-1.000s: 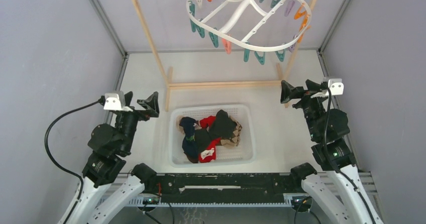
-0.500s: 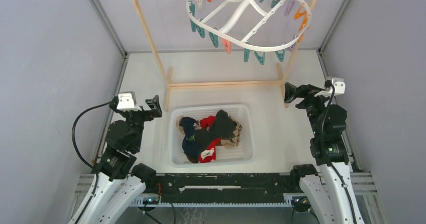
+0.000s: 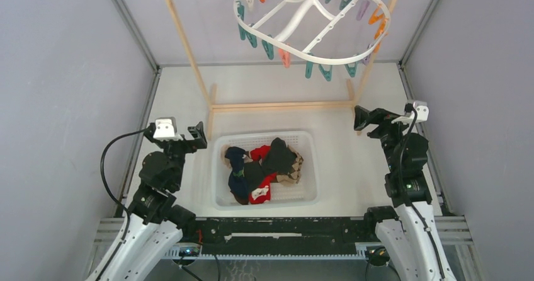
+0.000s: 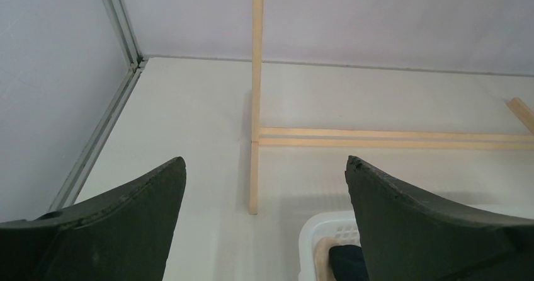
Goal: Remove the socks clipped to the hanger
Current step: Reset both arms
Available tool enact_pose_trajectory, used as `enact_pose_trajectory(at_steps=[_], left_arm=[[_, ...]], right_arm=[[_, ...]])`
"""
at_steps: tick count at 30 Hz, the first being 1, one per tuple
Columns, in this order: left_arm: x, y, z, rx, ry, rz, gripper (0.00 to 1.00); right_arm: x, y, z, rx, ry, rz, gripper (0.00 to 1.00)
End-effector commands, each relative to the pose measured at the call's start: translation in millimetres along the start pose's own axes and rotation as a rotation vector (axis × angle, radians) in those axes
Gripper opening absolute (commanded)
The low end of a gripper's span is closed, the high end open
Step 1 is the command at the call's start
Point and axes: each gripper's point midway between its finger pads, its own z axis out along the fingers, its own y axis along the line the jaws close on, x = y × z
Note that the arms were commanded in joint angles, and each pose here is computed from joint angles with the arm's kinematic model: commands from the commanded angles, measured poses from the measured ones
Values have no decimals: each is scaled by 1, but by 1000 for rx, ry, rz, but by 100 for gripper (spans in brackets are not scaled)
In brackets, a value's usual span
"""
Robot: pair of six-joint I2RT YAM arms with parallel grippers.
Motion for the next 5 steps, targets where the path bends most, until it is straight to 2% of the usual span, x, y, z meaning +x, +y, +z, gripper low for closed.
enact_pose_trajectory(at_steps=[1,5], left_arm=[[-6,1,3,-10,-44,-14,100],[-5,3,4,-16,-43,-6,100]], right_arm=[[-22,6,3,-15,-86,25,100],[-23,6,4,-13,-87,37,100]])
